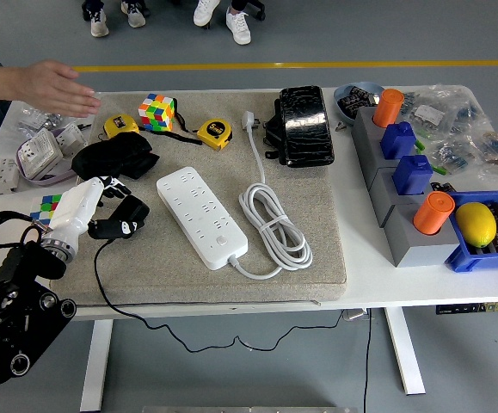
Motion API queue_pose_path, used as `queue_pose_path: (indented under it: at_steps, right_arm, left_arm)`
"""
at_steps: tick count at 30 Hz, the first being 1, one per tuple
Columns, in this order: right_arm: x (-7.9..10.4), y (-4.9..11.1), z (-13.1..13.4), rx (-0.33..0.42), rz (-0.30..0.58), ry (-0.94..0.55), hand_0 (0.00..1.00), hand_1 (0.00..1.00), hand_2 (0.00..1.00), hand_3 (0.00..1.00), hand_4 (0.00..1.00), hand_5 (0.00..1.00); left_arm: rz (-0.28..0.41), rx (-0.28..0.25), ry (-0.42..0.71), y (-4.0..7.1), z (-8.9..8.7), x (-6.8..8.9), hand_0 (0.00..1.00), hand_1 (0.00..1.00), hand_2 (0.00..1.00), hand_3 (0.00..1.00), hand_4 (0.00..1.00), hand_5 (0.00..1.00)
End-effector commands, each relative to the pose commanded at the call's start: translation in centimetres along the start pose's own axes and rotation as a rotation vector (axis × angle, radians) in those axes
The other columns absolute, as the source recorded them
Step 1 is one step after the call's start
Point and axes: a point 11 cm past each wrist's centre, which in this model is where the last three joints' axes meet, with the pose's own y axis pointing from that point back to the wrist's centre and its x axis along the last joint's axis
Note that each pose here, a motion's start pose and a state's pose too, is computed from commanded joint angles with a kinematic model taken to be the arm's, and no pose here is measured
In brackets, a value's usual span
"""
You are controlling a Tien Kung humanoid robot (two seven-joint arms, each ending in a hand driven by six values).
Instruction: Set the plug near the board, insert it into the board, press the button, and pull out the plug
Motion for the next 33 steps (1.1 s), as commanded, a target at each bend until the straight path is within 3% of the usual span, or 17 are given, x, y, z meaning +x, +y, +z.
queue_pose_path:
  at_steps: [6, 7, 8, 13, 14, 18, 19, 20, 23, 33]
  right_arm:
    - [0.0, 0.0, 0.0, 0.000, 0.000, 0.004, 0.549, 0.581, 0.536, 0.509, 0.843, 0.352]
    - [0.0, 0.0, 0.0, 0.000, 0.001, 0.003, 0.549, 0.581, 0.536, 0.509, 0.843, 0.352]
    - [0.0, 0.0, 0.0, 0.000, 0.001, 0.003, 0.549, 0.582, 0.536, 0.509, 0.843, 0.352]
    - [-0.2, -0.1, -0.2, 0.002, -0.001, 0.001, 0.549, 0.582, 0.536, 0.509, 0.843, 0.352]
    - [-0.3, -0.1, -0.2, 0.001, 0.000, 0.000, 0.550, 0.581, 0.536, 0.509, 0.842, 0.352]
    - [-0.5, -0.1, 0.0, -0.005, -0.002, -0.002, 0.550, 0.581, 0.536, 0.509, 0.842, 0.352]
    - [-0.6, -0.1, 0.0, -0.008, -0.003, -0.001, 0.550, 0.581, 0.536, 0.509, 0.842, 0.352]
    - [-0.7, -0.1, 0.1, -0.009, -0.004, 0.000, 0.551, 0.581, 0.535, 0.507, 0.840, 0.354]
    - [-0.7, -0.1, 0.2, -0.015, -0.005, 0.002, 0.551, 0.581, 0.535, 0.507, 0.840, 0.354]
    - [-0.8, -0.1, 0.3, -0.022, -0.005, 0.000, 0.551, 0.582, 0.536, 0.507, 0.839, 0.354]
  left_arm:
    - [0.055, -0.031, 0.057, 0.3, 0.6, 1.5, 0.539, 0.711, 0.733, 0.715, 0.998, 0.361]
    - [0.075, -0.050, 0.084, 0.3, 1.0, 2.1, 0.539, 0.711, 0.733, 0.715, 0.998, 0.361]
    - [0.090, -0.067, 0.106, 0.3, 1.2, 2.6, 0.447, 0.629, 0.637, 0.657, 0.998, 0.355]
    - [0.144, -0.147, 0.261, 0.2, 1.5, 4.5, 0.447, 0.629, 0.637, 0.657, 0.998, 0.355]
    - [0.154, -0.156, 0.300, 0.2, 1.3, 4.8, 0.334, 0.441, 0.492, 0.563, 0.898, 0.280]
    - [0.181, -0.153, 0.438, 0.1, 0.3, 5.7, 0.334, 0.441, 0.492, 0.563, 0.898, 0.280]
    - [0.189, -0.144, 0.480, 0.0, 0.0, 5.9, 0.334, 0.441, 0.492, 0.563, 0.898, 0.280]
    - [0.192, -0.132, 0.515, 0.0, -0.3, 5.9, 0.319, 0.362, 0.473, 0.551, 0.853, 0.244]
    - [0.197, -0.088, 0.634, -0.1, -1.2, 5.9, 0.319, 0.362, 0.473, 0.551, 0.853, 0.244]
    - [0.198, -0.067, 0.656, 0.0, -1.8, 6.1, 0.325, 0.373, 0.473, 0.552, 0.819, 0.213]
